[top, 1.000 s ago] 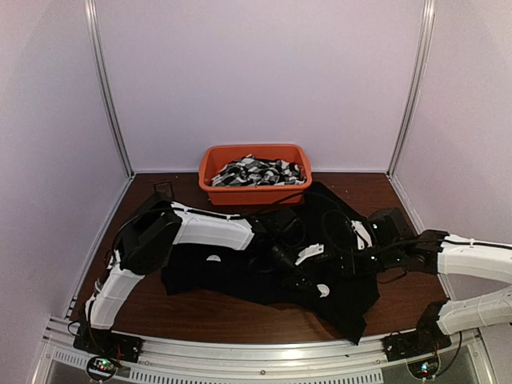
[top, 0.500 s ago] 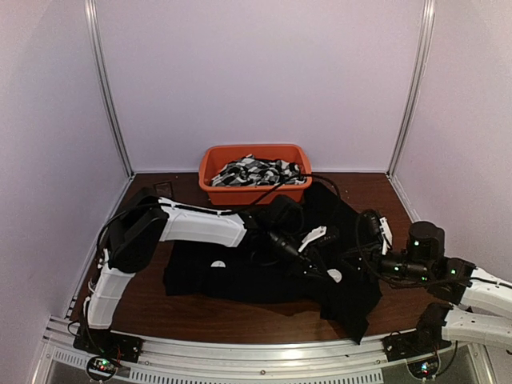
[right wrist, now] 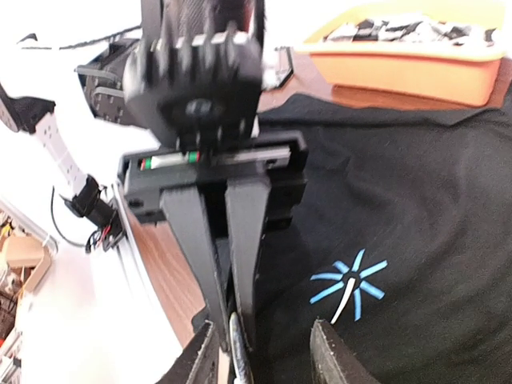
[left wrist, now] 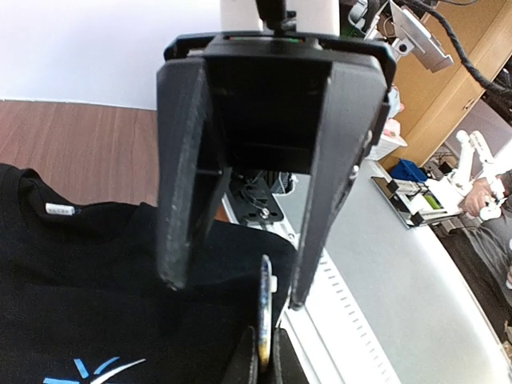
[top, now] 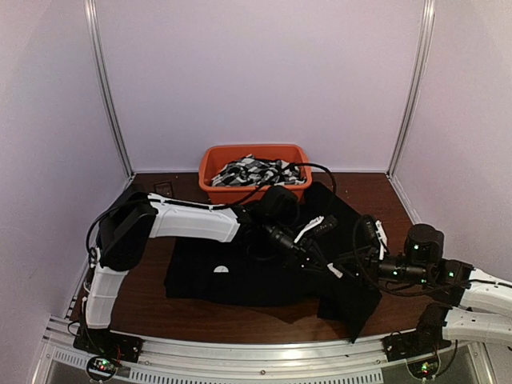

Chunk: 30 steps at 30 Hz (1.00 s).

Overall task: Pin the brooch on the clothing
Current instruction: Pin the clothing with brooches at the center of the board.

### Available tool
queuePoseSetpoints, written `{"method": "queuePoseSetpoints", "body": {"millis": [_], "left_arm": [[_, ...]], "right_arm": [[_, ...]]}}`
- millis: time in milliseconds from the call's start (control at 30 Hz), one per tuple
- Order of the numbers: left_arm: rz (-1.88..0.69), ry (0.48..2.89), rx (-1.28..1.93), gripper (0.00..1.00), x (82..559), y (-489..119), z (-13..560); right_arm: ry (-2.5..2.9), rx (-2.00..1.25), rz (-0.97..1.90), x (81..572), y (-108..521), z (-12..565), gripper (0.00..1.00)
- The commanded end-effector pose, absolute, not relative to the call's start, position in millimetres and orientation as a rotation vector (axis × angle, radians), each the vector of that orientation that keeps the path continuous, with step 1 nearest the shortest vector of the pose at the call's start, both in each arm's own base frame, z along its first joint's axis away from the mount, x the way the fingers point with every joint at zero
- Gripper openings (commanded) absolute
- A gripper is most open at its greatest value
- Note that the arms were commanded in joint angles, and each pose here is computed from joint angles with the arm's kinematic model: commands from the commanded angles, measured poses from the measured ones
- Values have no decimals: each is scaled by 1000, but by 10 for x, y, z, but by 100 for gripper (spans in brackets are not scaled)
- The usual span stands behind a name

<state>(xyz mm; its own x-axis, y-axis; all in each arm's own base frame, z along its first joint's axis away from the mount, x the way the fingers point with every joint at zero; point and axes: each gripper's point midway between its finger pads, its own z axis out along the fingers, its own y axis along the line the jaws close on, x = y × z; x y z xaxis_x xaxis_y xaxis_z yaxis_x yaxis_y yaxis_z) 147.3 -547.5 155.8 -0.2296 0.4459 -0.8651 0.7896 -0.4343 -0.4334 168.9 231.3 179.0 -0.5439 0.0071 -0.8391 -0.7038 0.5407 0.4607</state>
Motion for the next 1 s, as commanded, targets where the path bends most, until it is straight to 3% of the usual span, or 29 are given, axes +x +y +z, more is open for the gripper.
{"method": "queuePoseSetpoints", "body": {"millis": [0,300,533,967], "left_arm": [[-1770,1400,1742,0,1430,-5361,1791],[-1765,1413,1756,0,1417,-5302,1705],[-1768,1437,1769,0,1394,-5271,1640],[-1770,1439,1783,0,1364,-5246,1606]], "right_arm": [[1940,-632,1074,1597,2410,1754,40],[1952,-648,1066,1577,2453,1770,30],[1989,-647,1062,1579,2461,1703,15],[2030,-657,1062,1595,2508,1675,14]]}}
